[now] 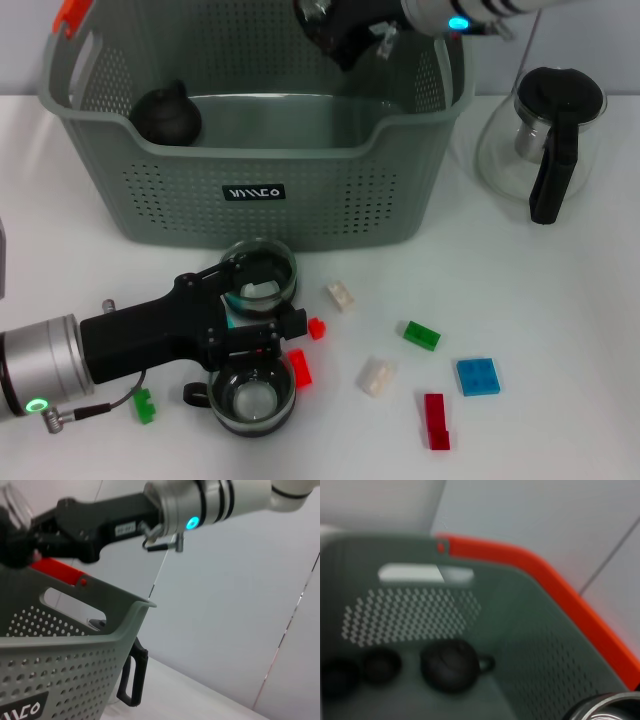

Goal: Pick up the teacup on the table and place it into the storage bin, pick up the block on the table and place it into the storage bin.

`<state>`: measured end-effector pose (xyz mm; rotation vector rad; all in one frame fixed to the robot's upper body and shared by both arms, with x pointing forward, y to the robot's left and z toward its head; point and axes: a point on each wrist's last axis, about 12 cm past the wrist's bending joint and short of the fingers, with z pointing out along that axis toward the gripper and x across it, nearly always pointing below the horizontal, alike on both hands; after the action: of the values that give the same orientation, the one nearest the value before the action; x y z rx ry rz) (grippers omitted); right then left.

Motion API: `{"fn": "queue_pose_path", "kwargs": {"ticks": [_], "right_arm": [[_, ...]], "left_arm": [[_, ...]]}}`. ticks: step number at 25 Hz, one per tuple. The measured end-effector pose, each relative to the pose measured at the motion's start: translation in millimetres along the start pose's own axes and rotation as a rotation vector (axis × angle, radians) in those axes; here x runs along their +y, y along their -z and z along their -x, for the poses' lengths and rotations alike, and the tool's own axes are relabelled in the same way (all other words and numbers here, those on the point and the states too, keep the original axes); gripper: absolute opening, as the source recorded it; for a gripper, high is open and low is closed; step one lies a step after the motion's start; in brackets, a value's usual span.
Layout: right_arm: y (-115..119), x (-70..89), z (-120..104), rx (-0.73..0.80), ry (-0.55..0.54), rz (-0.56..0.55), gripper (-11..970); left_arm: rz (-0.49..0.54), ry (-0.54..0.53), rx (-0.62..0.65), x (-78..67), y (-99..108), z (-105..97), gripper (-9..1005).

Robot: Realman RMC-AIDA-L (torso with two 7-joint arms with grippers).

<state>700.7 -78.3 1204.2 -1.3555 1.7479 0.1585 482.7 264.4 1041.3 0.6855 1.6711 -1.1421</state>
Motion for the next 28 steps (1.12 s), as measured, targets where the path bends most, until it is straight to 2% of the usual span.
{"fn": "queue_pose_path", "kwargs": {"ticks": [7, 13, 25, 28], "right_arm": [[-9, 7.9, -23, 0.057, -0.008, -0.013, 56], [-11, 11.9, -32, 0.080, -0.014, -0.002, 57], [-2, 9.2, -36, 0.065, -0.038, 0.001, 71], [2, 6.9, -36, 0.057, -0.048, -0.009, 164]], "left_arm": [[0.004, -0.002, 0.001, 0.9, -1, 1, 864], [0.008, -0.001, 0.002, 1.0, -2, 0, 860], [0.008, 0.000, 0.002, 0.8, -2, 0, 853], [0.009, 0.000, 0.002, 0.8, -2, -1, 851]]}}
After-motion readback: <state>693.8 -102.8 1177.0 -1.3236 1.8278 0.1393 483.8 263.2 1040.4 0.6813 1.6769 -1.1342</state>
